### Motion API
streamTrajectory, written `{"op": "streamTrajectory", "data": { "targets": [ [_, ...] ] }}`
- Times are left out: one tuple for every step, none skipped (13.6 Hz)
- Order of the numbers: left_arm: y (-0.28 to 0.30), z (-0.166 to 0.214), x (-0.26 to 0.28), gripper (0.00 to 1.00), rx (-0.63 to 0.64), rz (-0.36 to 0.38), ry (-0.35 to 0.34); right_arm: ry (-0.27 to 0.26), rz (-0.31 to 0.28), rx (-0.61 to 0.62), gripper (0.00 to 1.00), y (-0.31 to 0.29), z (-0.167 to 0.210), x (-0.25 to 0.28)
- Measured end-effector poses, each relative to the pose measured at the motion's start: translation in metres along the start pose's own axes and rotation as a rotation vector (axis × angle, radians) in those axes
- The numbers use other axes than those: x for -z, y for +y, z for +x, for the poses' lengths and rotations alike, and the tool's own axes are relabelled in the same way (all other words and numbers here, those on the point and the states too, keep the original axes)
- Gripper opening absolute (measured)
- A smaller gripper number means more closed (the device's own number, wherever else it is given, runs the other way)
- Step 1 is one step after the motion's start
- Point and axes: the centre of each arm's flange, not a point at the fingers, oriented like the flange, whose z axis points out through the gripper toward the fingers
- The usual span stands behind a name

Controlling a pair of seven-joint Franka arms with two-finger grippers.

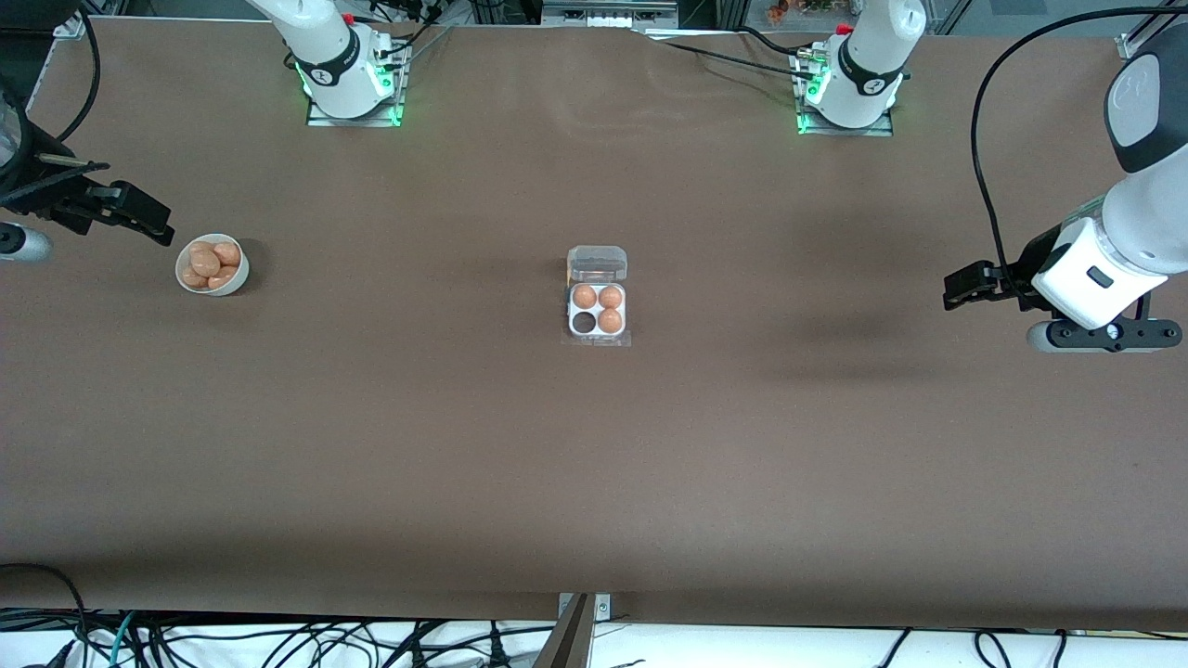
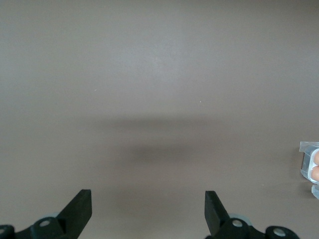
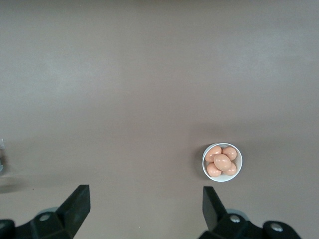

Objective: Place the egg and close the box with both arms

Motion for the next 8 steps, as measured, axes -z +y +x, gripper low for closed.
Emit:
{"op": "streamTrajectory", "data": {
  "targets": [
    [0.000,0.000,0.002,1.00,0.000,0.000,0.003,0.003,0.000,0.000,1.00,0.000,0.000,0.000],
    [0.000,0.000,0.005,1.00,0.000,-0.001,0.010,0.007,0.001,-0.001,1.00,0.000,0.001,-0.001],
    [0.000,-0.001,0.009,1.00,-0.001,-0.002,0.018,0.008,0.001,-0.002,1.00,0.001,0.002,-0.002],
    [0.000,-0.001,0.012,1.00,-0.001,-0.002,0.023,0.006,0.001,-0.003,1.00,0.001,0.002,-0.003],
    [0.000,-0.002,0.014,1.00,-0.001,-0.003,0.027,0.006,0.001,-0.003,1.00,0.002,0.002,-0.004],
    [0.000,-0.002,0.015,1.00,-0.001,-0.003,0.030,0.005,0.001,-0.003,1.00,0.002,0.002,-0.004],
    [0.000,-0.002,0.016,1.00,-0.001,-0.003,0.031,0.004,0.001,-0.003,1.00,0.002,0.002,-0.005],
    [0.000,-0.002,0.017,1.00,-0.001,-0.003,0.032,0.003,0.001,-0.003,1.00,0.002,0.002,-0.006]
  ]
}}
